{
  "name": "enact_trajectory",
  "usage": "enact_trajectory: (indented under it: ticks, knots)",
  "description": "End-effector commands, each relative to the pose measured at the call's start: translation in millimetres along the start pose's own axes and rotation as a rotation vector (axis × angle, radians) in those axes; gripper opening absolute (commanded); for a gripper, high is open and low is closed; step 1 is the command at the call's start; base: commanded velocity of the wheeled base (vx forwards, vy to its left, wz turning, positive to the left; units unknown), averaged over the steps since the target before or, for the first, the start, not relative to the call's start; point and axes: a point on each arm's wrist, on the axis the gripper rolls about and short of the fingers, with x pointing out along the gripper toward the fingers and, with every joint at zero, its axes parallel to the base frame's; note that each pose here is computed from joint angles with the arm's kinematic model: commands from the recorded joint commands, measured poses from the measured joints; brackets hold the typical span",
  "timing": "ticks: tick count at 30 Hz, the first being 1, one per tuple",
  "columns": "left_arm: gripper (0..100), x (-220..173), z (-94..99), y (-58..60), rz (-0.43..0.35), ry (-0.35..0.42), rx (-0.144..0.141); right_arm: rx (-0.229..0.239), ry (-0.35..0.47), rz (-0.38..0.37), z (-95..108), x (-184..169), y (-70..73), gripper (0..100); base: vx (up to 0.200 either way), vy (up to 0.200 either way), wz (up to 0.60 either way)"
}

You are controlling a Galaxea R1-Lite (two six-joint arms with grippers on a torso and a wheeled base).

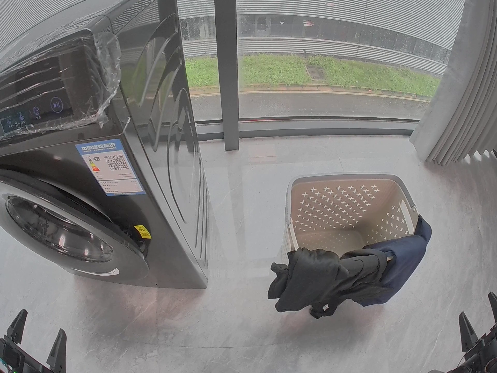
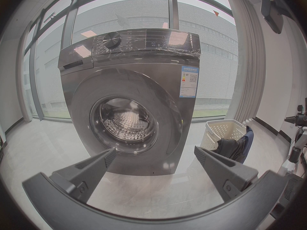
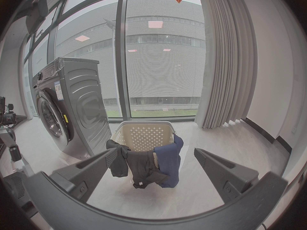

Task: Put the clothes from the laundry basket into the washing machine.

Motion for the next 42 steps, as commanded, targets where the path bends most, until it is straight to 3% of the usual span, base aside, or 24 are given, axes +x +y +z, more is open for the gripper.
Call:
enact_trajectory:
  ticks: [1,5,42]
  knots:
    - [100,-0.1,-5.1,0.1,0.000,-0.002,-0.003,0.000,0.005,0.000,-5.2,0.3,0.1,100,0.000,0.000,0.00]
    - [100,-0.1,-5.1,0.1,0.000,-0.002,-0.006,0.000,0.005,0.000,-5.2,0.3,0.1,100,0.000,0.000,0.00]
    - [100,-0.1,-5.1,0.1,0.000,-0.002,-0.006,0.000,0.005,0.000,-5.2,0.3,0.1,100,0.000,0.200,0.00]
